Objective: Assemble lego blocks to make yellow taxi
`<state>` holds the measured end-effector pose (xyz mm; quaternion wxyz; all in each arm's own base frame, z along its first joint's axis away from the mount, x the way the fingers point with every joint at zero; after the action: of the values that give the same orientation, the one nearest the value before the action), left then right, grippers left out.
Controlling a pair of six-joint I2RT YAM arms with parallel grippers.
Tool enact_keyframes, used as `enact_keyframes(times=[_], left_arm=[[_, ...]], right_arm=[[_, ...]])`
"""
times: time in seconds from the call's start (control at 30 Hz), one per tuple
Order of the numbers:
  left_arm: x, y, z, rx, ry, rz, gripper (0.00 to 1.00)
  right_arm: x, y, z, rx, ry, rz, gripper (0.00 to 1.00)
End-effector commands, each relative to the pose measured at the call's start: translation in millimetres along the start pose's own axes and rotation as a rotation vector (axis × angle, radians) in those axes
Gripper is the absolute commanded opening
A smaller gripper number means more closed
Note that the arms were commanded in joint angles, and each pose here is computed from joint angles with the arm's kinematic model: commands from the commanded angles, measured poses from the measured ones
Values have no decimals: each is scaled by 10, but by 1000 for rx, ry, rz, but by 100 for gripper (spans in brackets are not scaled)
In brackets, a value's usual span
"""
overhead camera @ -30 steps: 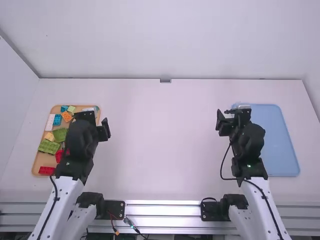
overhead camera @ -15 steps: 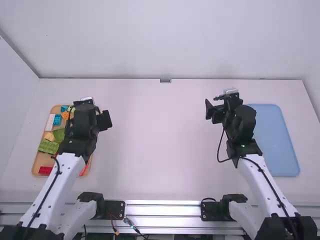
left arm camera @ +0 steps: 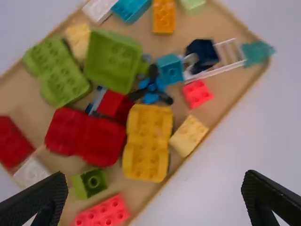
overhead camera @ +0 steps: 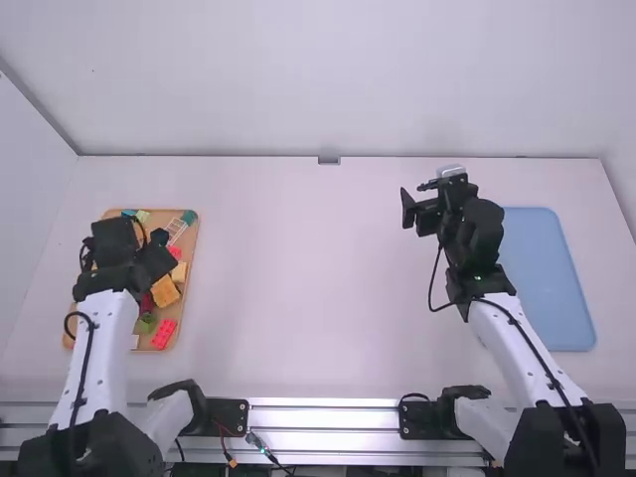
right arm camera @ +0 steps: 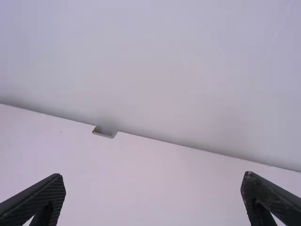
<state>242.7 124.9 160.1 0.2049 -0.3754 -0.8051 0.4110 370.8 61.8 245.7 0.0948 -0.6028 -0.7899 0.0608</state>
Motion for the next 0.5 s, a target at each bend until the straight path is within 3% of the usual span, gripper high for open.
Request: enact_keyframes(times=[0.0,0.23,0.47], left_arm=[[2,-7,-17,39,-27,84,99],[29,258,148,175,29,78,99],[10,641,308,404,77,41,99]], right_arm=[[36,19,-171,-37,-1,-13,99],[166,29,-185,-44,-10,-47,99],[252,33,-200,-52,-15,-68,99]])
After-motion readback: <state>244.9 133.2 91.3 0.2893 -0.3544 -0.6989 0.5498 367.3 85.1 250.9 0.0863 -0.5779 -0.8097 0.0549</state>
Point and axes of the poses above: each hand's point on the last joint's axis, 136 mm out from that joint toward the fingers, its own y axis out along the fingers, its own x axis along the line the jaws close on, z = x × y, the point moved 3 cm from there along -y, back along the fingers, and after that the axes turned 9 degrees about y, right-handed, at the moved point
